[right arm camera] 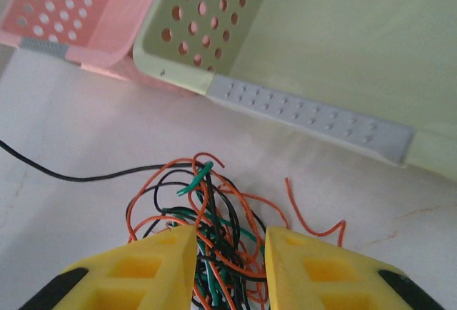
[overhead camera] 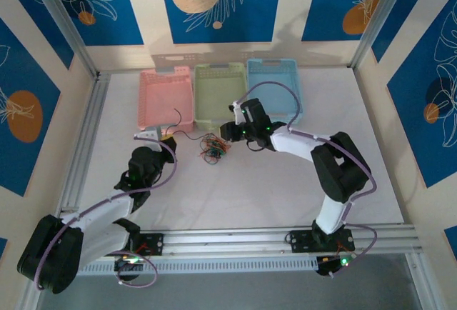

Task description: Untangle the cables

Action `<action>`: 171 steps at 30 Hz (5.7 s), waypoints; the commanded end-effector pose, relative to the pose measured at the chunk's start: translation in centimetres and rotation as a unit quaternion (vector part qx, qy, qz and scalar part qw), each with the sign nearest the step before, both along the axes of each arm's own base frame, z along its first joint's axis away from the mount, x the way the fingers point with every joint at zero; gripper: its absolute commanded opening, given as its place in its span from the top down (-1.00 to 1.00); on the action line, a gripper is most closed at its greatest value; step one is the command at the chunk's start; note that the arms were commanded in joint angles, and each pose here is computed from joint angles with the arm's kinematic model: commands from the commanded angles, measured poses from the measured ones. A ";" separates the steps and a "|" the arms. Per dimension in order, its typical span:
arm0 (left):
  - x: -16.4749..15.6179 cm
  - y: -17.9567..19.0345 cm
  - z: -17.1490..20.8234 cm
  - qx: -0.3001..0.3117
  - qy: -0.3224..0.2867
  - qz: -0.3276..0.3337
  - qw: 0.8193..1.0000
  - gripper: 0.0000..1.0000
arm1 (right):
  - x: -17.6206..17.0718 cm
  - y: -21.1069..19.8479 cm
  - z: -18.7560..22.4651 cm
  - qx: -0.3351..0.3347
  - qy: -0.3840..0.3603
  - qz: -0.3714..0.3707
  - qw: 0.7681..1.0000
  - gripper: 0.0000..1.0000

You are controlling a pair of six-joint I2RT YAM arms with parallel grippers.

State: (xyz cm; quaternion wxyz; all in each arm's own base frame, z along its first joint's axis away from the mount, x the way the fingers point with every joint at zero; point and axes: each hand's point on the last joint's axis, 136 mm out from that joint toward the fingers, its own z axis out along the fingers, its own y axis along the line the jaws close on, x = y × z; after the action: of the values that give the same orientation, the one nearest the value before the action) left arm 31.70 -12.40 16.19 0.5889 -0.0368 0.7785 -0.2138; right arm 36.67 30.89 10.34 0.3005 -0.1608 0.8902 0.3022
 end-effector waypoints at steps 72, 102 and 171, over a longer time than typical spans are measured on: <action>-2.0 9.6 -0.8 -0.001 0.008 0.237 0.972 1.00 | -3.7 -33.1 0.2 -0.031 -0.026 -0.677 0.735 1.00; -1.5 8.9 -1.0 -0.002 0.014 0.215 0.977 1.00 | 2.4 -13.4 3.3 0.024 -0.020 -0.224 0.974 -0.30; -1.1 8.5 -1.3 -0.007 0.020 0.202 0.979 1.00 | -3.5 -11.1 -1.9 -0.232 0.156 -0.165 0.946 -0.07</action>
State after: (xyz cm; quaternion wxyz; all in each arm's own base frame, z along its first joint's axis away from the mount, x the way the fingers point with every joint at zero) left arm 30.29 -4.07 14.08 0.5941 -0.1973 0.7748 -0.0884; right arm 35.41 20.14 10.15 0.2194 -0.0343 0.9727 0.0677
